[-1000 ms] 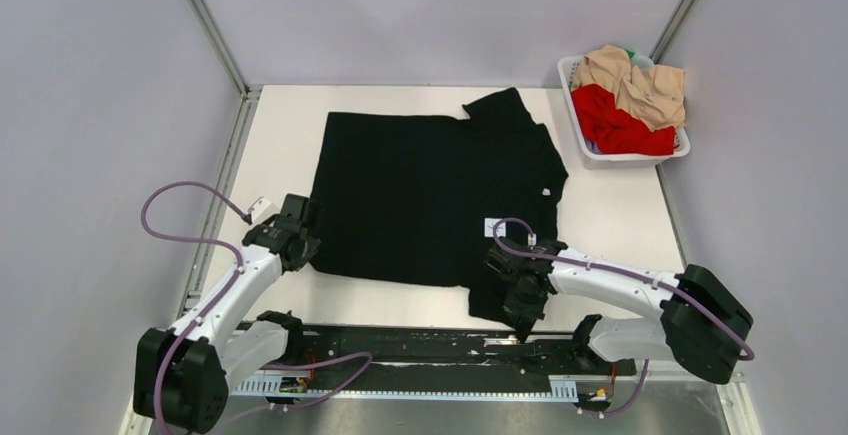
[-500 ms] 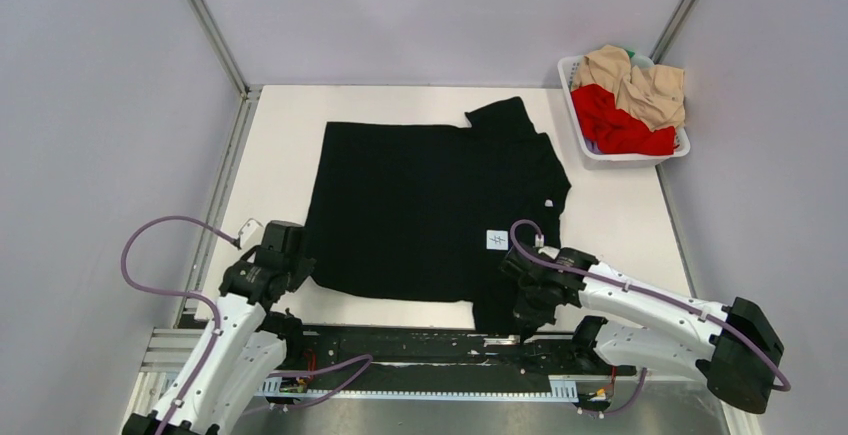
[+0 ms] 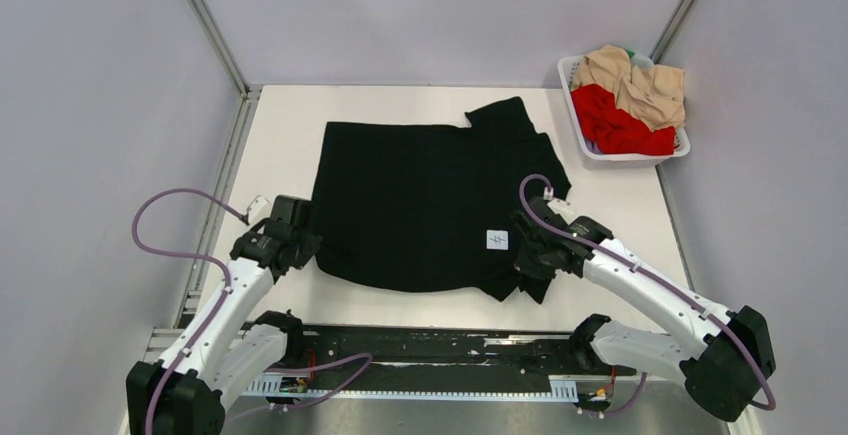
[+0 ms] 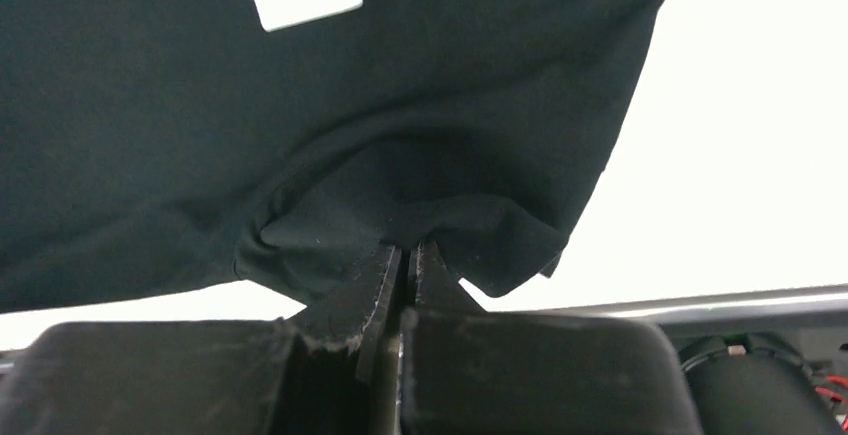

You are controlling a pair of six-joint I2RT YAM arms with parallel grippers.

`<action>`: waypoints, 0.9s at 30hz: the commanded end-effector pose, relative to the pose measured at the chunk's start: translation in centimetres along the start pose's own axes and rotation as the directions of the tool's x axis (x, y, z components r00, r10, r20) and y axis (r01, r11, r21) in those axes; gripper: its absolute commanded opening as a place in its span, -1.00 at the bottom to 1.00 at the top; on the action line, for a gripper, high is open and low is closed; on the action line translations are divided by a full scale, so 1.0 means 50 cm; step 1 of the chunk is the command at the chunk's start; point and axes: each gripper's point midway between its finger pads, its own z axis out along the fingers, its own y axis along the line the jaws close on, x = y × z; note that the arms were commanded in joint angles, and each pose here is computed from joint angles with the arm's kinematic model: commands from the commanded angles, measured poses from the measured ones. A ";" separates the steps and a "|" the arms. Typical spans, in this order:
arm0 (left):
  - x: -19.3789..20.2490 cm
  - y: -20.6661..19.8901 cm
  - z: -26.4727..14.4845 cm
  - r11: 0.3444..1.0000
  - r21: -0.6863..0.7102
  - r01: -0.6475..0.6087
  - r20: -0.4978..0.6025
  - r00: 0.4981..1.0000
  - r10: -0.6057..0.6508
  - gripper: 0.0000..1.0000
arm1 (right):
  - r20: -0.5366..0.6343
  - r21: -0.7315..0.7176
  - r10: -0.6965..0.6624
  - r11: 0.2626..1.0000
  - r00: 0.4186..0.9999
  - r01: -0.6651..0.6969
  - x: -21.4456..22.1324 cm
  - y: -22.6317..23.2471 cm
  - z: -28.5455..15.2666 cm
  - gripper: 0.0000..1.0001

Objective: Fold and stack the t-shirts
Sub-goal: Fold the flattened tshirt in 1/3 of the way

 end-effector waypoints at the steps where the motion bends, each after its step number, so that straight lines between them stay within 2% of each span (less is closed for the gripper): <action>1: -0.066 -0.060 -0.013 0.997 0.062 0.037 0.108 0.993 -0.044 -1.00 | 0.124 -0.058 -0.036 0.997 0.992 0.043 -0.093 0.037 -0.012 -1.00; 6: -0.095 -0.082 -0.011 0.998 0.058 0.038 0.156 0.987 -0.047 -1.00 | 0.156 -0.073 -0.023 0.997 0.988 0.034 -0.154 0.048 -0.009 -1.00; 16: -0.135 -0.143 0.015 0.994 0.079 0.071 0.185 0.979 -0.085 -1.00 | 0.219 -0.082 -0.029 0.995 0.975 0.048 -0.265 0.065 0.002 -1.00; 27: -0.164 -0.183 0.092 0.997 0.024 0.069 0.153 0.986 -0.072 -1.00 | 0.235 -0.090 -0.044 0.994 0.971 0.066 -0.375 0.099 0.041 -1.00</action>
